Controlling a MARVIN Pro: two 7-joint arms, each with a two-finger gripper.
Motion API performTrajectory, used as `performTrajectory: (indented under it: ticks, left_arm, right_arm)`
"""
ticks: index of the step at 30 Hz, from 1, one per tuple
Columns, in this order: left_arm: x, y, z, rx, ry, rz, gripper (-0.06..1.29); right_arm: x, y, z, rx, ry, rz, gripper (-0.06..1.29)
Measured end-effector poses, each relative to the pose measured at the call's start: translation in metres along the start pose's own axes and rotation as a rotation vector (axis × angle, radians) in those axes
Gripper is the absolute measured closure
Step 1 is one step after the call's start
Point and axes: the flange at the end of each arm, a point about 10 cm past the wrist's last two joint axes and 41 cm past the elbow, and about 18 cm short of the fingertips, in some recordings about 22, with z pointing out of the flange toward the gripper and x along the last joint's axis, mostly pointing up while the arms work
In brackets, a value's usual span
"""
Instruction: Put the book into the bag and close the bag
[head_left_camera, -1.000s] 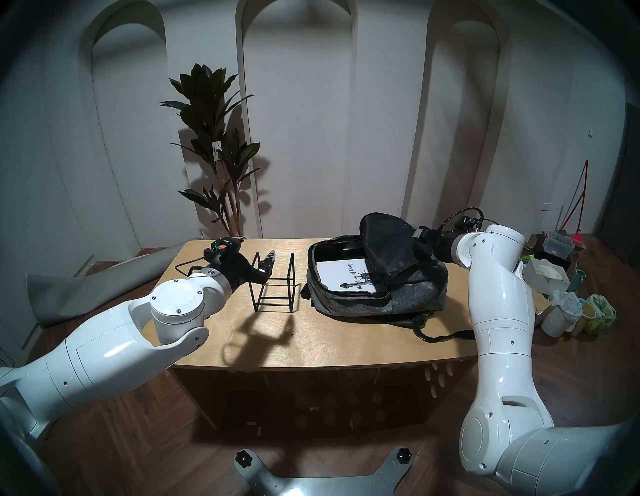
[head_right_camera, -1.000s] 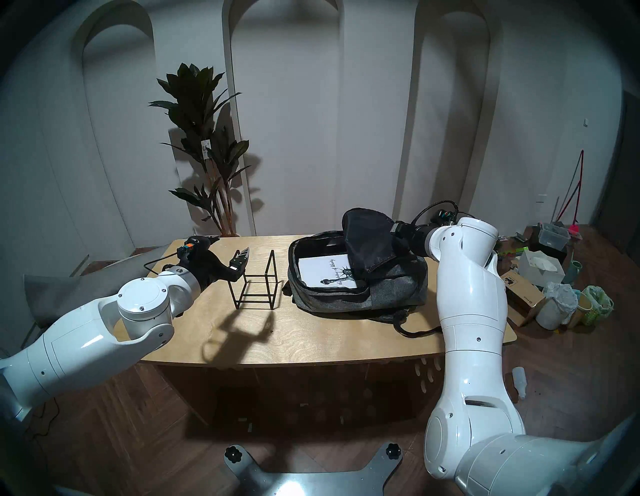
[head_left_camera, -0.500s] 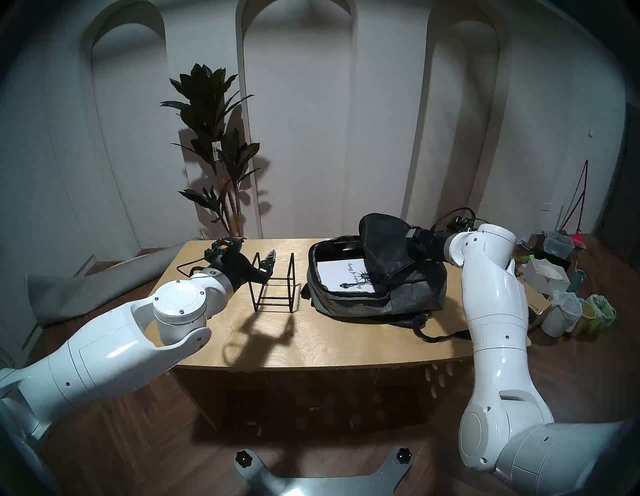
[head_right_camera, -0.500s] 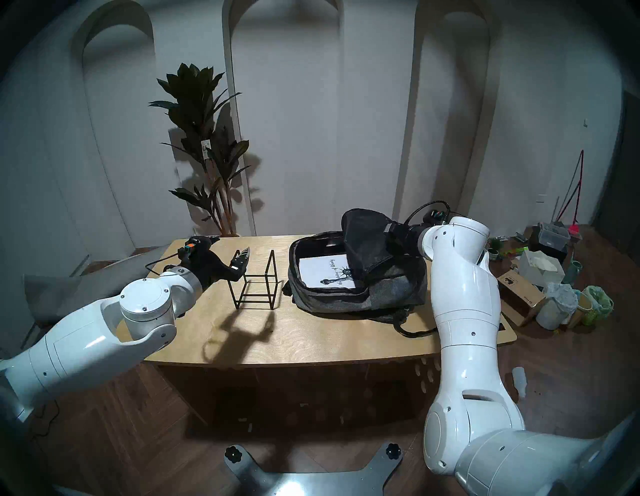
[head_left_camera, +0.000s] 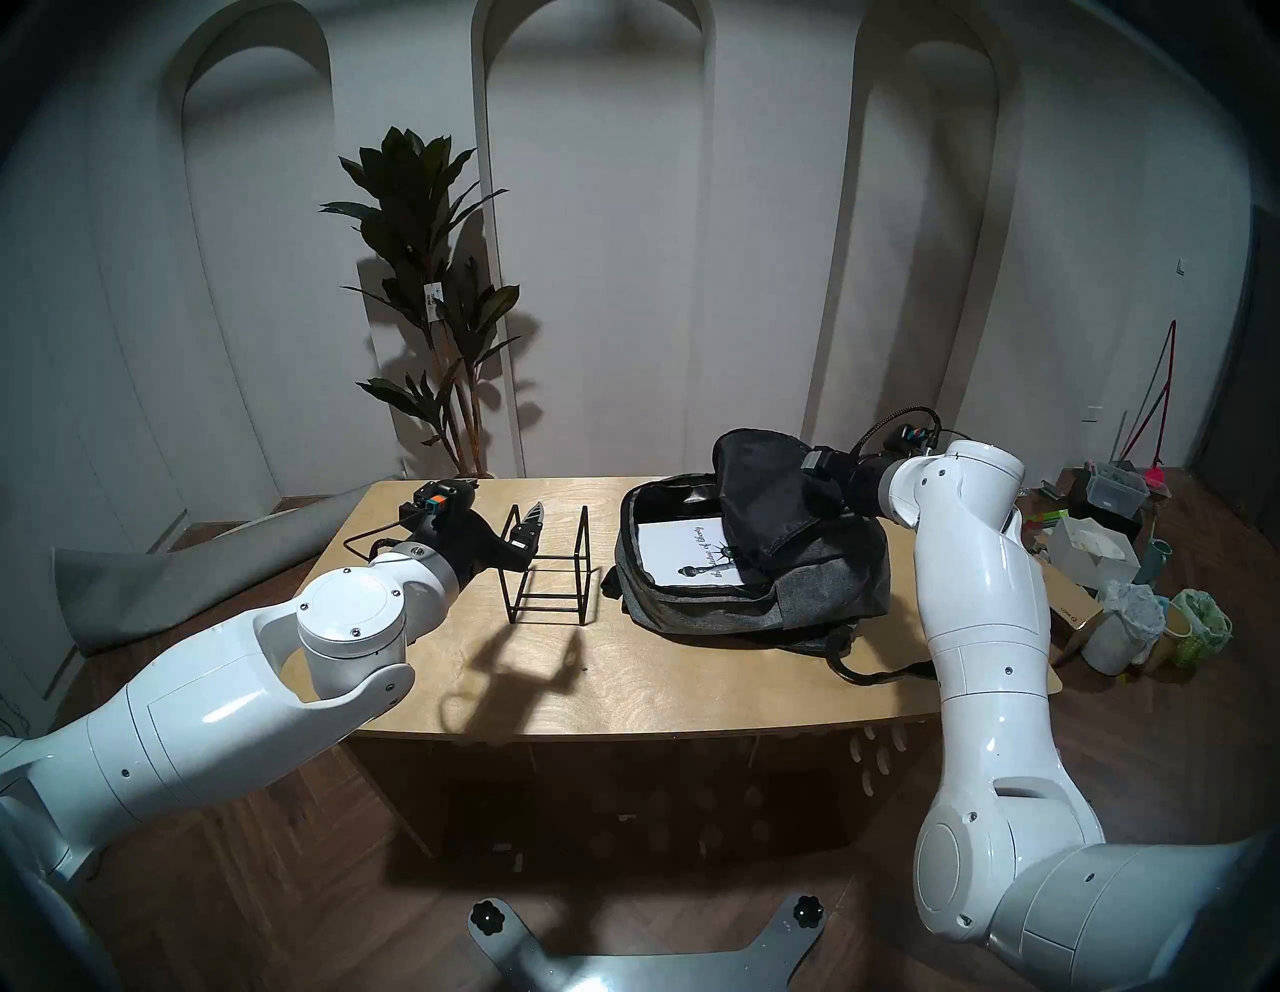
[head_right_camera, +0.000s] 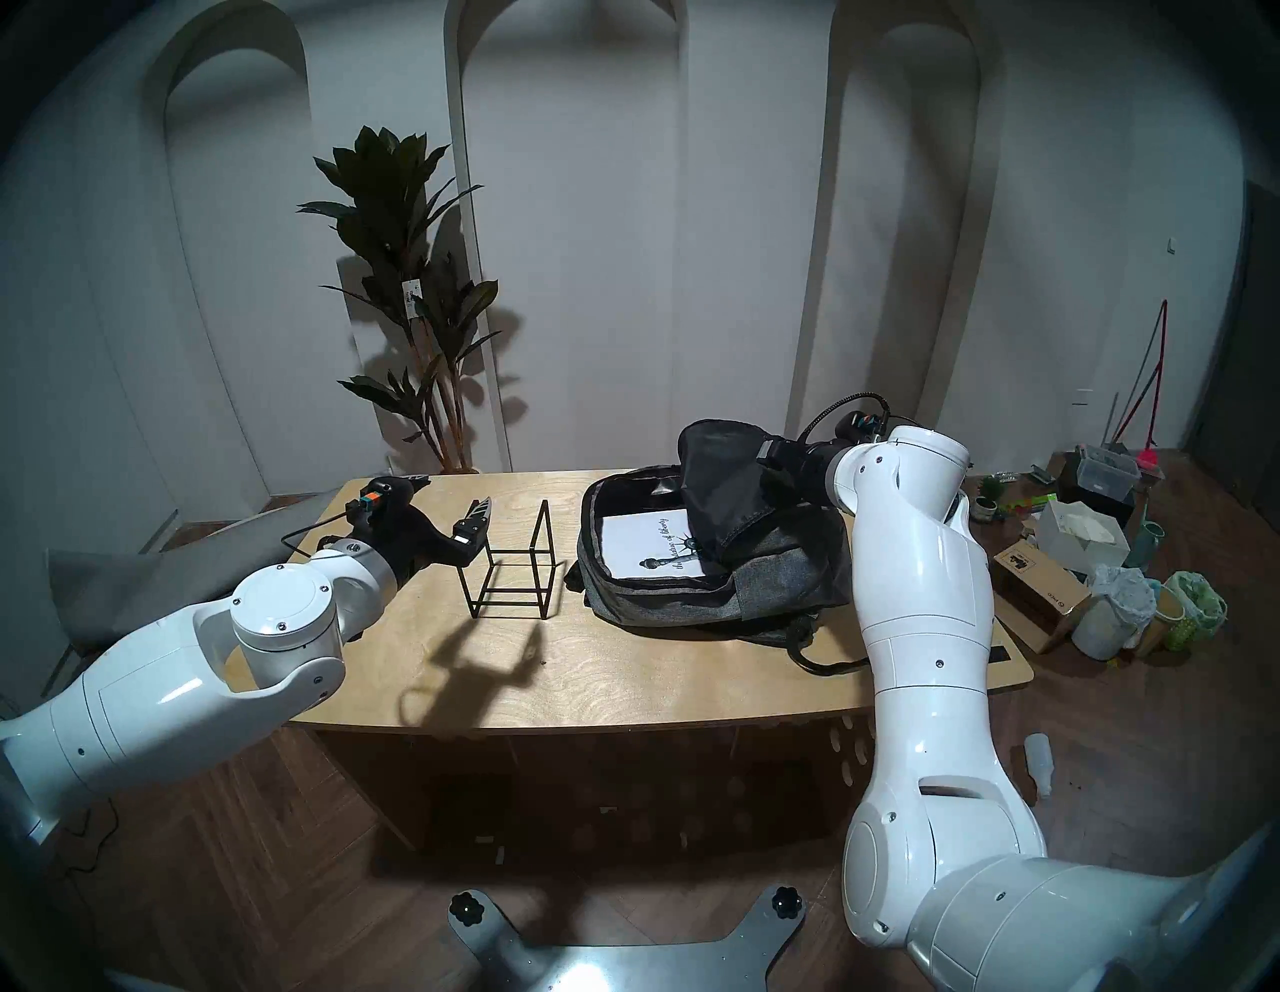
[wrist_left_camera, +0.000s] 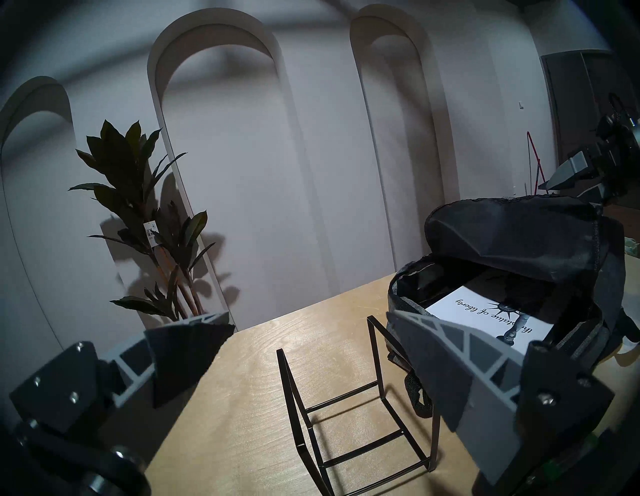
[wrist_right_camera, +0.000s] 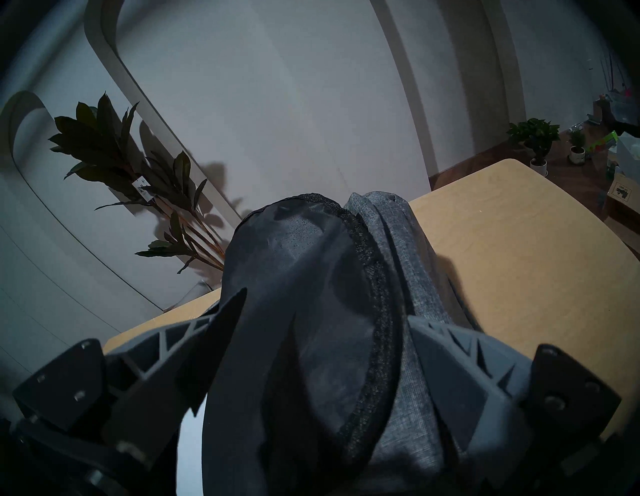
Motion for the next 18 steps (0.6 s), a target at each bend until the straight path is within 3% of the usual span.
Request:
performTrajectory:
  ticks: [18]
  left_arm:
    - [0.0, 0.001, -0.006, -0.002, 0.012, -0.008, -0.01]
  right_arm:
    - [0.008, 0.0, -0.014, -0.003, 0.036, -0.022, 0.0]
